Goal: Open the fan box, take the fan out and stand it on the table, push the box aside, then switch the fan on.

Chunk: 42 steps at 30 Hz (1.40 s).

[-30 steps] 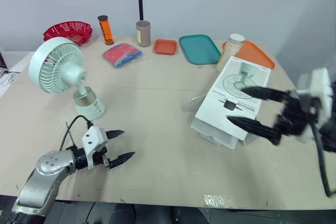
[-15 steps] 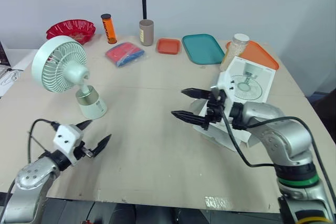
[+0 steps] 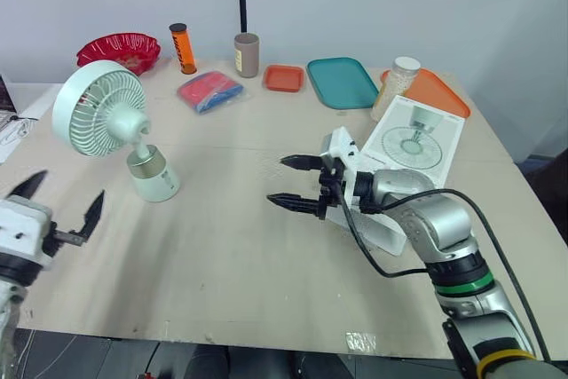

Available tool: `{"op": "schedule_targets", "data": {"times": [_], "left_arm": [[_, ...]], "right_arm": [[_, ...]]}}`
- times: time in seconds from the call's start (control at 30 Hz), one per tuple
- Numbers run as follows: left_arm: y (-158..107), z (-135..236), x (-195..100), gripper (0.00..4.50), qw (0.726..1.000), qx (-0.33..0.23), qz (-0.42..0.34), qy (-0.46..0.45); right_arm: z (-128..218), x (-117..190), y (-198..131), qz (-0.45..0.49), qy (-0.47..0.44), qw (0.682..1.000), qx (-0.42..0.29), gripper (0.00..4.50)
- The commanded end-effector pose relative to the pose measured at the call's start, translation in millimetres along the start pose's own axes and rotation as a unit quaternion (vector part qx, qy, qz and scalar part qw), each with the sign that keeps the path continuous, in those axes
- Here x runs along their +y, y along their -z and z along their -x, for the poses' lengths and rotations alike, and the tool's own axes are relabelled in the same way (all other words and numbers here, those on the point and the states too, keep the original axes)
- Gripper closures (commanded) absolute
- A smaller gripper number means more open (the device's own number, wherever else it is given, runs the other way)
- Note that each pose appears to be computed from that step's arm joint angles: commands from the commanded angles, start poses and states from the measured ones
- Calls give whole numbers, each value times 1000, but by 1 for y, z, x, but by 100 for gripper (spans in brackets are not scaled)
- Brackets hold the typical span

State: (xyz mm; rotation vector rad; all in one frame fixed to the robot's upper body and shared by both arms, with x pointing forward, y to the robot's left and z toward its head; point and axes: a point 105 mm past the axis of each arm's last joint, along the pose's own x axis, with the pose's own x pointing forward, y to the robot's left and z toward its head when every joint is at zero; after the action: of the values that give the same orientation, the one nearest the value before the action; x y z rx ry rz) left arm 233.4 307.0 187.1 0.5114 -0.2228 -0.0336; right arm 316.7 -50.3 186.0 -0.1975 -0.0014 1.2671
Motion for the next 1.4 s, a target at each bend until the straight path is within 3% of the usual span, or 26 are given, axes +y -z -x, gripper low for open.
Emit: {"op": "schedule_targets", "data": {"times": [0.03, 0.67, 0.77, 0.83, 0.97, 1.4], "left_arm": [[-20, -3, 10, 0, 999, -27, -27, -20], [-29, -67, 21, 0, 997, -61, -51, 10], [-29, -70, 20, 79, 997, -64, -37, 16], [-29, -69, 19, 163, 997, -65, -33, 17], [-31, -70, 18, 240, 997, -70, -17, 15], [-53, -67, 2, 249, 991, -102, 64, 66]], "right_arm": [[-2, 4, -18, 31, -13, 999, -24, 7], [0, 10, -1, 36, 21, 999, -7, 7], [0, 11, 0, 35, 22, 999, -4, 0], [0, 11, 0, 36, 25, 999, -4, 0], [2, 10, 2, 36, 32, 999, 1, 0], [-6, 11, 2, 43, 21, 999, 2, 0]]}}
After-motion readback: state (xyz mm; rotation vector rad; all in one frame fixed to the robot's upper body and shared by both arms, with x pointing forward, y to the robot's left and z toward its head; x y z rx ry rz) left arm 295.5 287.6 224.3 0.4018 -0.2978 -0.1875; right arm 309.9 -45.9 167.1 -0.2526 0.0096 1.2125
